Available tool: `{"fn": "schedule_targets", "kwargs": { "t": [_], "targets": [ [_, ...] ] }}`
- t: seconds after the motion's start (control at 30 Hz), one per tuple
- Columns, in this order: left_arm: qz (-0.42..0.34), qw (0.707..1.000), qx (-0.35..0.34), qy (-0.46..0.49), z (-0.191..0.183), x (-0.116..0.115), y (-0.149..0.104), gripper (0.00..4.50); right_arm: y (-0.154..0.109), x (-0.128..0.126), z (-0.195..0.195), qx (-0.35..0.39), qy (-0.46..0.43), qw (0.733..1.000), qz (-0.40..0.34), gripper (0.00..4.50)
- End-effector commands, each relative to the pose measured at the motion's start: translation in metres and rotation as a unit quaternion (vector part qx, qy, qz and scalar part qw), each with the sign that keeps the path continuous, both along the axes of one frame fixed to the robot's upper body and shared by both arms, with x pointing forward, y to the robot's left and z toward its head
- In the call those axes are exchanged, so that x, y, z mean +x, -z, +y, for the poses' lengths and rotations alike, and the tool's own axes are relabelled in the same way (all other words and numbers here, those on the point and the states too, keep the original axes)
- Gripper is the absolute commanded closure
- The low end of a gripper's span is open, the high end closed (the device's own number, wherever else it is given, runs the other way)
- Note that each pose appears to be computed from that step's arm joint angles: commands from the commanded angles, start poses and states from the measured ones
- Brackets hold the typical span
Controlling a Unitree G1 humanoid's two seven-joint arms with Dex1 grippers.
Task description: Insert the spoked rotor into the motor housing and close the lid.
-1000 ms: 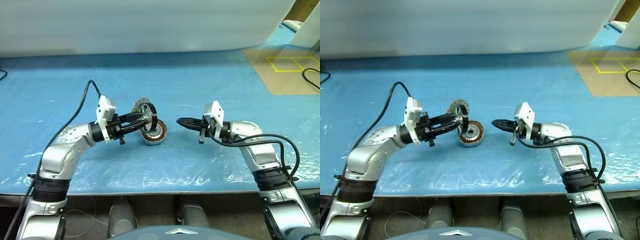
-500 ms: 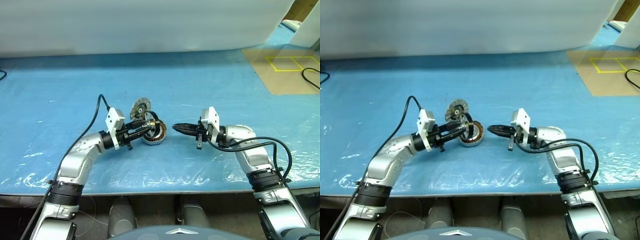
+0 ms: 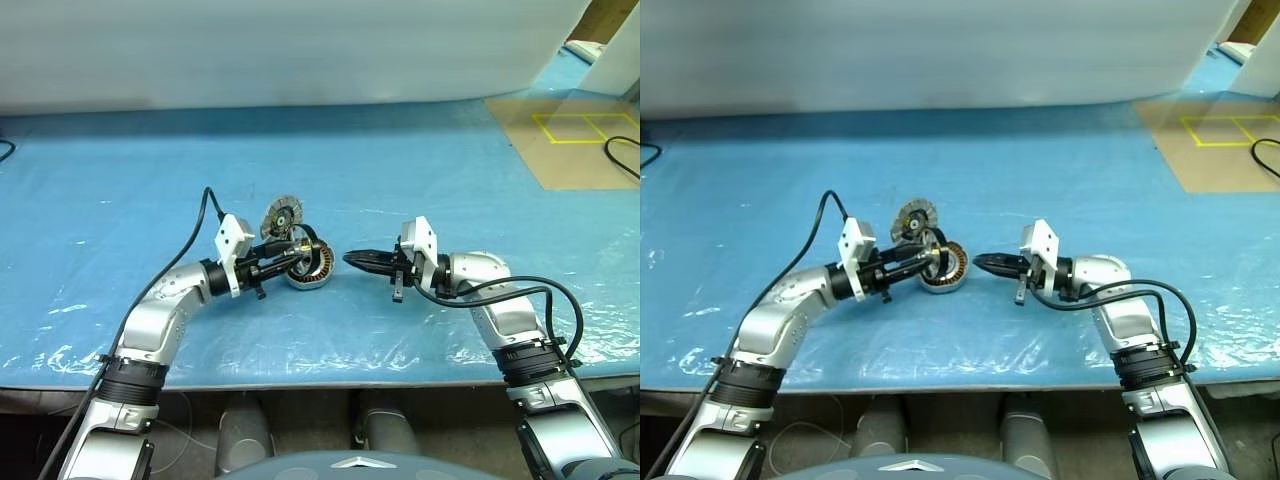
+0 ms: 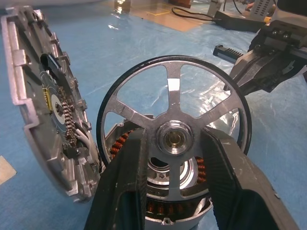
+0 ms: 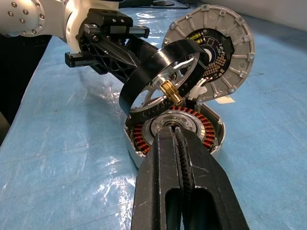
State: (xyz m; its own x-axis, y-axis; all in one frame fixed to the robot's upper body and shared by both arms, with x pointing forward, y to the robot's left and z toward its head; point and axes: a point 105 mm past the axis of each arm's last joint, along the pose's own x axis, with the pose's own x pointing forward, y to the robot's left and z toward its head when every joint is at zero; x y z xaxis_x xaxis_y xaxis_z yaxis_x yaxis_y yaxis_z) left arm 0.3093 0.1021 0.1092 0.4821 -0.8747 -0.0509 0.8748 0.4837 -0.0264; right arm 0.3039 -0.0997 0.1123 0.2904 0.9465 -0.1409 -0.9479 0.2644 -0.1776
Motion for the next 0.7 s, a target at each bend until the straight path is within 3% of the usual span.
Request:
{"fn": "schedule_targets", "kwargs": {
  "t": [0.03, 0.7],
  "targets": [
    [0.002, 1.000, 0.025, 0.005, -0.001, 0.000, 0.004, 3.20, -0.009, -0.002, 0.002, 0.004, -0.005, 1.000, -0.025, 4.50],
    [0.019, 0.997, 0.076, 0.013, -0.011, 0.011, 0.019, 3.20, 0.019, 0.008, -0.014, -0.059, 0.034, 0.997, -0.036, 4.50]
  ]
}}
